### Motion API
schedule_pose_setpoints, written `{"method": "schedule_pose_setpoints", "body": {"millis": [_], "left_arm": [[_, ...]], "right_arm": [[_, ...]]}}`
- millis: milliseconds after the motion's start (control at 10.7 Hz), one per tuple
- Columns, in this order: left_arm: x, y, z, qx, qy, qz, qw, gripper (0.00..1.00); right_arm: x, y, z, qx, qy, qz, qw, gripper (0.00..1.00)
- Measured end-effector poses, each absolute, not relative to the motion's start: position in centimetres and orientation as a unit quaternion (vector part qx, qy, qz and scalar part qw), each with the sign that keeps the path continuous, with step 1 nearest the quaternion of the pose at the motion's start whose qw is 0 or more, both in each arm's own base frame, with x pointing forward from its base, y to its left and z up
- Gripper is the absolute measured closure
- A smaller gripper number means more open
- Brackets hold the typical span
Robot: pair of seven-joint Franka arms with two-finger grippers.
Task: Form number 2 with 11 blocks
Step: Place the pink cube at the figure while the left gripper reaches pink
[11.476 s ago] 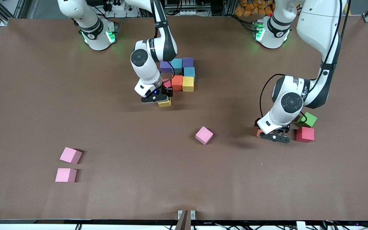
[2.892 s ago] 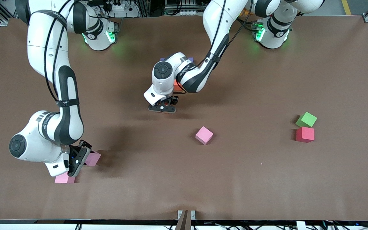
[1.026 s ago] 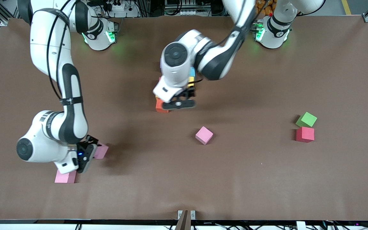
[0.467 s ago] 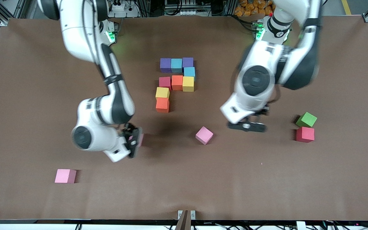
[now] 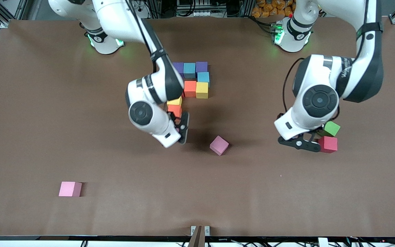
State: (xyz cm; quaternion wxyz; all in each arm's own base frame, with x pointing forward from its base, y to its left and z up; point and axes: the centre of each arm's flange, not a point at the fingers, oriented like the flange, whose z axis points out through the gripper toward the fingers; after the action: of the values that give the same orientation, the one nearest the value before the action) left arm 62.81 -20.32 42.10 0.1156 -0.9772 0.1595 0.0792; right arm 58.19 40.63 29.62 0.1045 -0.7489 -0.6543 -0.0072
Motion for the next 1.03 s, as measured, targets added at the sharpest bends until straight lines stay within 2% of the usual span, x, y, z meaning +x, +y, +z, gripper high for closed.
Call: {"method": "schedule_pose_setpoints", "body": {"millis": [187, 560, 1026], "left_arm": [[62.6, -18.0, 39.1, -0.980, 0.165, 0.052, 0.104, 0.00], [59.4, -17.2, 34.3, -0.980, 0.179, 0.023, 0.081, 0.00], [56.6, -23.8, 33.2, -0.982, 0.180, -0.012, 0.053, 0.00]], "right_arm": [[54.4, 44.1, 29.2, -0.743, -0.661, -0.018, 0.105, 0.41], [47.6, 49.4, 26.3, -0.727, -0.681, -0.035, 0.081, 0.41], [47.2, 46.3, 23.3, -0.724, -0.686, -0.030, 0.064, 0.41]]}}
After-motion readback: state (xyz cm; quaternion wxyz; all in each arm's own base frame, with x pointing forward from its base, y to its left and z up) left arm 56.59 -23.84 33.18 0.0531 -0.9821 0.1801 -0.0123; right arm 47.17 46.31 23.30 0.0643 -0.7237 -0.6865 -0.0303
